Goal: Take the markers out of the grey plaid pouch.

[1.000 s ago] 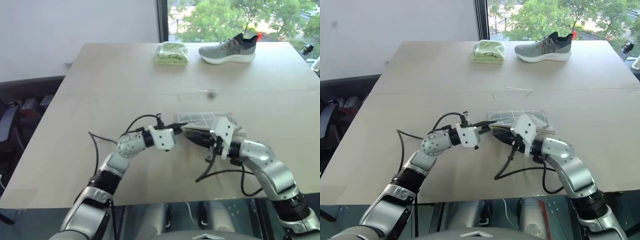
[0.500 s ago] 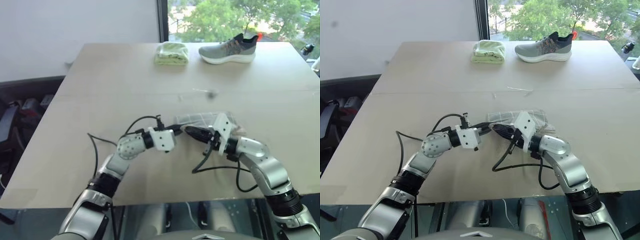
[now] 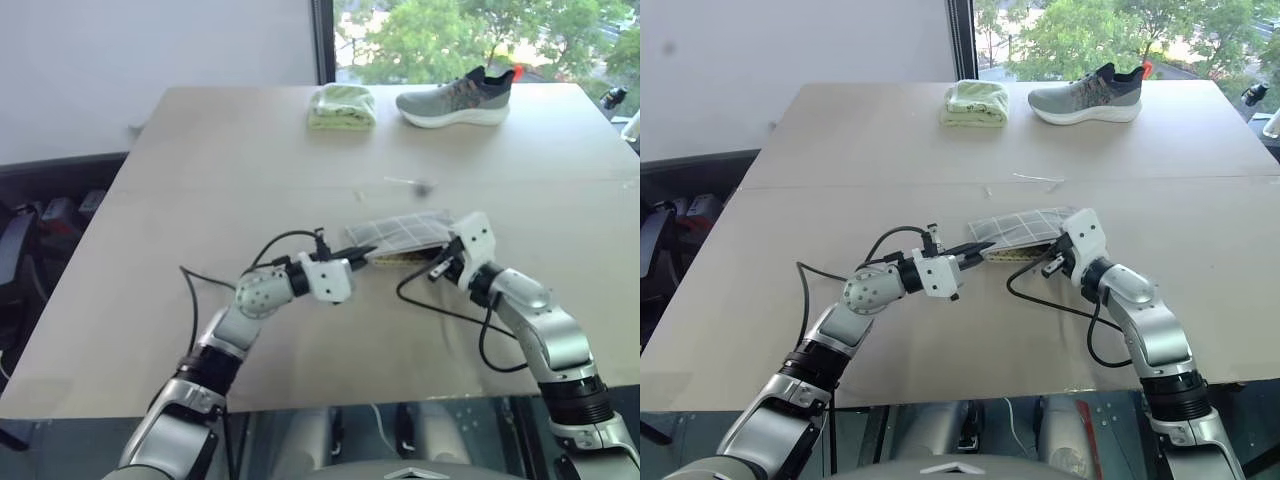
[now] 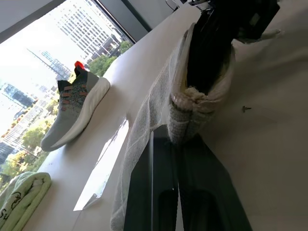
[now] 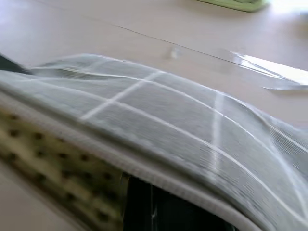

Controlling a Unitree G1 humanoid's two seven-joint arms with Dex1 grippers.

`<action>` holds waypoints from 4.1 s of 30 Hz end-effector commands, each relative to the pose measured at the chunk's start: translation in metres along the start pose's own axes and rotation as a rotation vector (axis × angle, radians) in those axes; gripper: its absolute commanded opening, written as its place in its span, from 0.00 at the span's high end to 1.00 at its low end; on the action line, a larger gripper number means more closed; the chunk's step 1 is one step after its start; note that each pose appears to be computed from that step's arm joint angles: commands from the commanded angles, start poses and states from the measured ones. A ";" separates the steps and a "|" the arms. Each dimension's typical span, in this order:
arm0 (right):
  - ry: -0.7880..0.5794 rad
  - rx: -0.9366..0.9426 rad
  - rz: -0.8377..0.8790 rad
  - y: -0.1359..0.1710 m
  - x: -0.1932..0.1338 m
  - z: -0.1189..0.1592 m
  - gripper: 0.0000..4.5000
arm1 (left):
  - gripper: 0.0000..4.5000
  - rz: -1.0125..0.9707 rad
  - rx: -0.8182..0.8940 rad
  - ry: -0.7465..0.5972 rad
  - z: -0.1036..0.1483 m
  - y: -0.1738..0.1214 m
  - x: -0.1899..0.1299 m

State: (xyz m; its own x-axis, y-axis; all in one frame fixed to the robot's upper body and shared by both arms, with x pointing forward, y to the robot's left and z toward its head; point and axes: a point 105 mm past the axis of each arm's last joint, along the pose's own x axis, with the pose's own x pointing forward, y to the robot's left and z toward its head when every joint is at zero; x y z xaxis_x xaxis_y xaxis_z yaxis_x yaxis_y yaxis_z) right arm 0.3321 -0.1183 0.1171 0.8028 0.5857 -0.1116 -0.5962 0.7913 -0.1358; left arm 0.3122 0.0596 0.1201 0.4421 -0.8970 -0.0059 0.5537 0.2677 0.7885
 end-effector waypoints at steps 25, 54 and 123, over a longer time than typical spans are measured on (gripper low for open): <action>0.204 -0.692 0.103 -0.013 0.002 -0.018 0.01 | 1.00 0.041 -0.088 -0.078 0.019 0.018 0.005; 0.407 -0.358 0.546 -0.003 0.019 -0.018 0.56 | 1.00 -0.071 -0.156 -0.064 0.022 0.007 0.001; 0.485 -0.281 0.424 -0.019 0.019 -0.022 1.00 | 1.00 -0.065 -0.151 -0.027 0.008 0.009 0.005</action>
State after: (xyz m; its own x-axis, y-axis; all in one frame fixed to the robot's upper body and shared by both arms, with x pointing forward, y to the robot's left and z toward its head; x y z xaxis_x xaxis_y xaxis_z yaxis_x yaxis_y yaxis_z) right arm 0.3671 -0.1220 0.1177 0.4950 0.6500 -0.5766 -0.8687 0.3824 -0.3148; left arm 0.3155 0.0583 0.1204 0.3937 -0.9160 -0.0767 0.7119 0.2511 0.6558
